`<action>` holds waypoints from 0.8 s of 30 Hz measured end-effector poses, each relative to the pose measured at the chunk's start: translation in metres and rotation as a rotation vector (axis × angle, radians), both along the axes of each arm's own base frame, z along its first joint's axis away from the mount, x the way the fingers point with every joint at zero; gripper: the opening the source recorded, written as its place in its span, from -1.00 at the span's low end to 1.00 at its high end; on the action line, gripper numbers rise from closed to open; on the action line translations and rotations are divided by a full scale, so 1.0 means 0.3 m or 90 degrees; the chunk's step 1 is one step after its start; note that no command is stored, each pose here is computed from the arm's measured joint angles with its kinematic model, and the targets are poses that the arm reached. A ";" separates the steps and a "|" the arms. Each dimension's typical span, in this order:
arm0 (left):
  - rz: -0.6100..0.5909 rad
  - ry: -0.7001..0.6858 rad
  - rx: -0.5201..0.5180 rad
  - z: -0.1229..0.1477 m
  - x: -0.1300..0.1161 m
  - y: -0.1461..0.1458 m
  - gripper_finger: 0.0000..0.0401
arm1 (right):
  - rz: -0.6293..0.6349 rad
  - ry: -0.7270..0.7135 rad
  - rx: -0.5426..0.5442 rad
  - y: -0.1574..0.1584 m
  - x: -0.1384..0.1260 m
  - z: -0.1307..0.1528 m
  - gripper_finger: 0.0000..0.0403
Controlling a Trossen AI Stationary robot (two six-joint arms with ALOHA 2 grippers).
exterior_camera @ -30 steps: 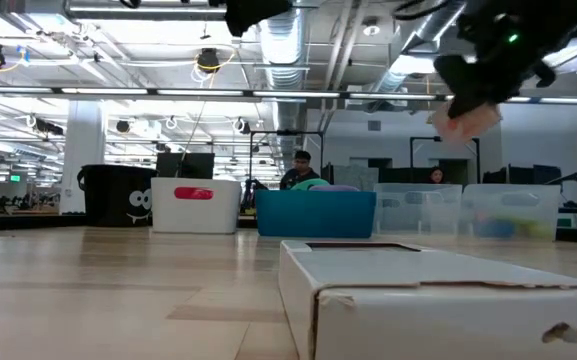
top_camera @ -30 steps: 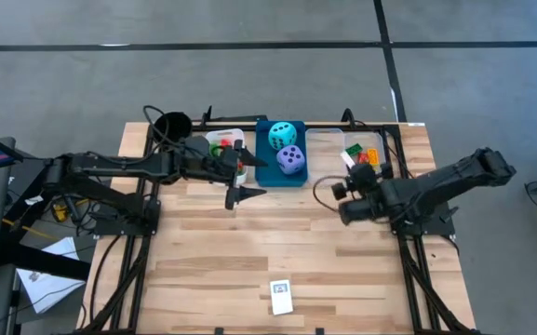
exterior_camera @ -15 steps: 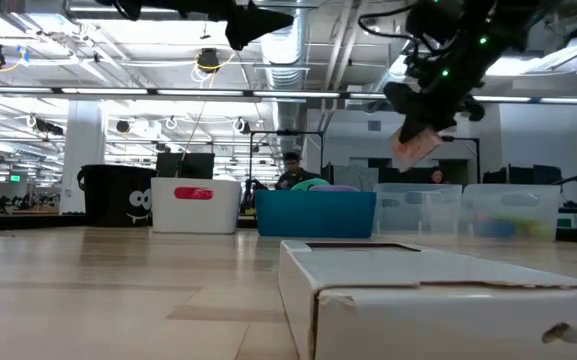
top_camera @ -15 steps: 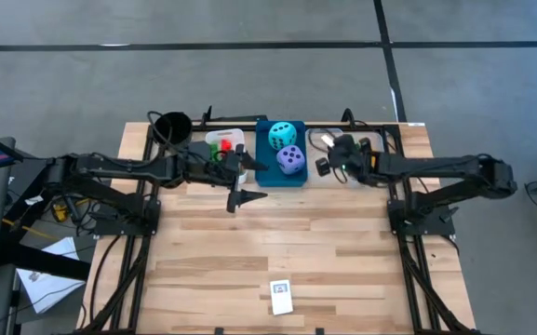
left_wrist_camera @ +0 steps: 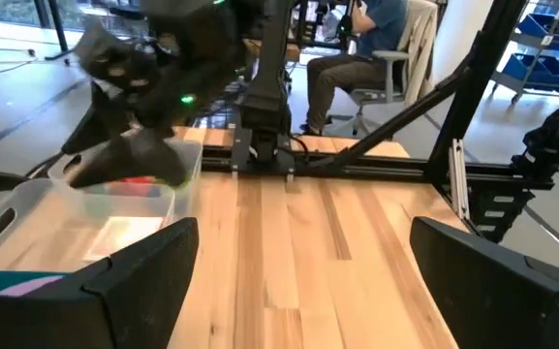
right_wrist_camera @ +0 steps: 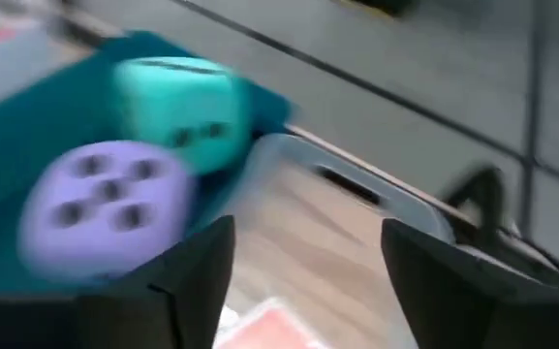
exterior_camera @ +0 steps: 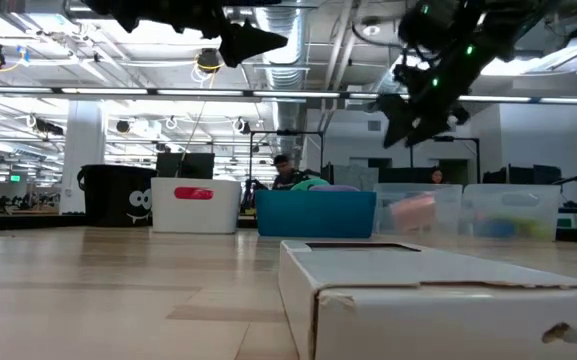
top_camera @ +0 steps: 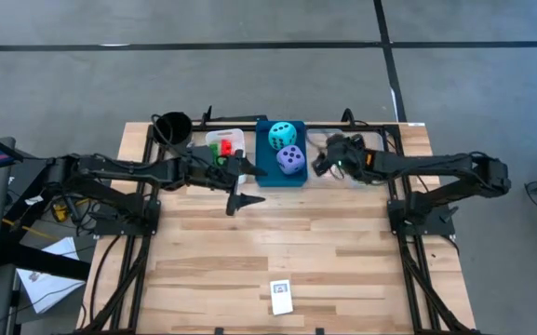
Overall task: Pick & Place Toys
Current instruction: Put the white deck of cards into the left transparent bin
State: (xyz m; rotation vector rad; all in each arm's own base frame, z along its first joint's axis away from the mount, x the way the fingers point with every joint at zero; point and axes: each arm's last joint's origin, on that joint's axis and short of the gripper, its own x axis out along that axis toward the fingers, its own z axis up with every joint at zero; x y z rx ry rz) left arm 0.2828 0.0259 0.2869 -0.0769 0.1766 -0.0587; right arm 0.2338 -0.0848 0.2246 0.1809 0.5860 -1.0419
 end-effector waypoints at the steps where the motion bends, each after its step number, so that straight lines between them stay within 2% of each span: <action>1: -0.002 0.003 0.001 -0.005 -0.001 -0.003 0.84 | 0.038 0.001 -0.010 0.026 0.012 0.008 0.29; 3: -0.013 0.010 0.013 -0.020 -0.003 -0.012 0.84 | 0.124 -0.007 -0.035 0.096 0.042 0.026 0.31; 8: -0.121 0.032 0.050 -0.076 -0.017 -0.059 0.84 | 0.311 -0.020 -0.072 0.310 0.080 0.040 0.31; 13: -0.216 0.049 0.055 -0.122 -0.034 -0.146 0.84 | 0.400 -0.081 -0.020 0.495 0.055 0.037 0.31; 18: -0.327 0.053 0.121 -0.171 -0.057 -0.271 0.84 | 0.488 -0.143 0.035 0.654 0.004 0.047 0.31; 21: -0.339 0.043 0.144 -0.196 -0.048 -0.340 0.84 | 0.540 -0.168 0.047 0.723 -0.026 0.056 0.31; 24: -0.322 0.013 0.159 -0.223 -0.020 -0.390 0.84 | 0.553 -0.190 0.037 0.767 -0.051 0.065 0.31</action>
